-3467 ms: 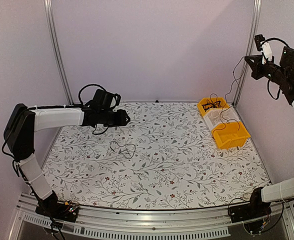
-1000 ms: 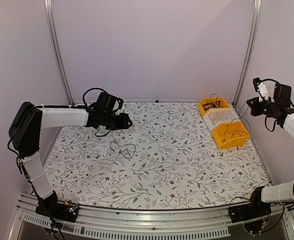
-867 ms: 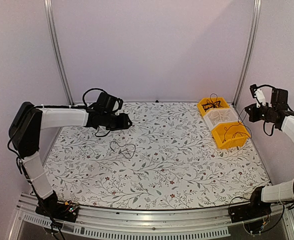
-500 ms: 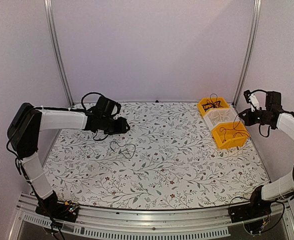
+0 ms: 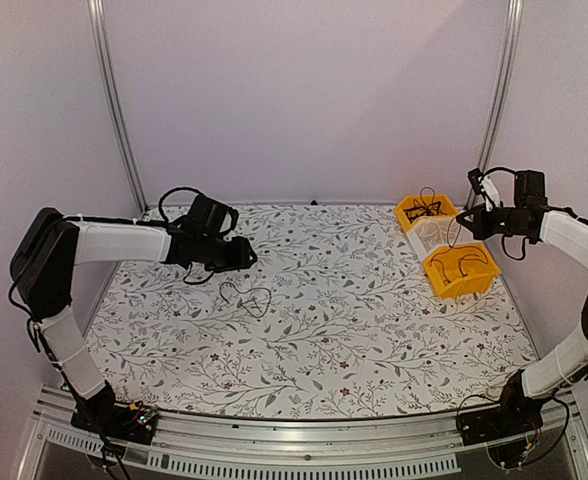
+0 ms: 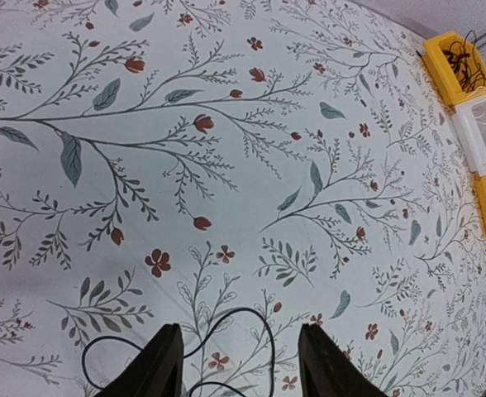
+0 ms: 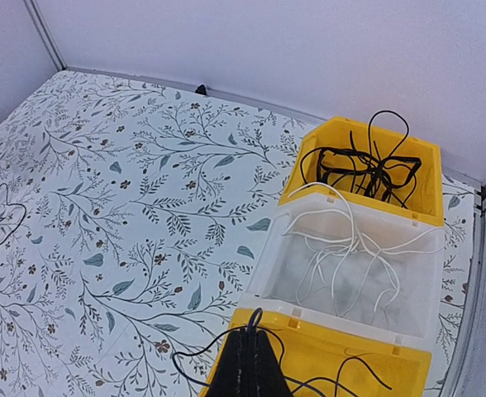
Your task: Untangle the cables
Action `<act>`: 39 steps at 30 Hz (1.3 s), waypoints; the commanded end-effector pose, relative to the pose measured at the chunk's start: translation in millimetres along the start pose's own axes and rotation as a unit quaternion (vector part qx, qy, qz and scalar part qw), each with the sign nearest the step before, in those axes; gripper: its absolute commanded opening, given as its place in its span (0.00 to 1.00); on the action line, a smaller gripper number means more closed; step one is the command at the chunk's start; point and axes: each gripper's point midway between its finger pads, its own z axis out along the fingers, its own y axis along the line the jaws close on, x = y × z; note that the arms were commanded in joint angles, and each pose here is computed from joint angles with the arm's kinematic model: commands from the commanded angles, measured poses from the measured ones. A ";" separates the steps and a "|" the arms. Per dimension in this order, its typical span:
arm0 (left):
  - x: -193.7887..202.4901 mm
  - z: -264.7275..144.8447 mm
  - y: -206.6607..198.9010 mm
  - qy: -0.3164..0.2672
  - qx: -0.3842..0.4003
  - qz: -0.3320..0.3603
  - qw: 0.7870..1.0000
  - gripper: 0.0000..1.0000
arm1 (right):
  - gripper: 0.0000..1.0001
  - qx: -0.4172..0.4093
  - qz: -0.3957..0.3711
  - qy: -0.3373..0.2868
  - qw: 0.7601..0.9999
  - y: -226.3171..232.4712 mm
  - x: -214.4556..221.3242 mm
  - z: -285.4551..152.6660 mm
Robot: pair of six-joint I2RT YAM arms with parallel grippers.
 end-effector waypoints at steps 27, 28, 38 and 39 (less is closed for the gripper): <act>-1.8 -11.2 4.9 -0.021 0.004 -0.010 1.000 0.51 | 0.00 0.168 -0.044 0.169 0.970 -79.1 111.0 4.5; -1.4 -11.8 5.3 -0.021 0.003 -0.010 1.000 0.51 | 0.00 0.175 -0.043 0.177 0.968 -82.7 114.7 5.8; 4.6 -16.9 11.0 -0.020 -0.004 -0.015 1.000 0.51 | 0.00 0.189 -0.103 0.211 0.953 -79.7 124.0 21.2; 4.6 -17.2 11.1 -0.020 -0.004 -0.015 1.000 0.51 | 0.00 0.185 -0.106 0.212 0.954 -78.3 123.8 23.2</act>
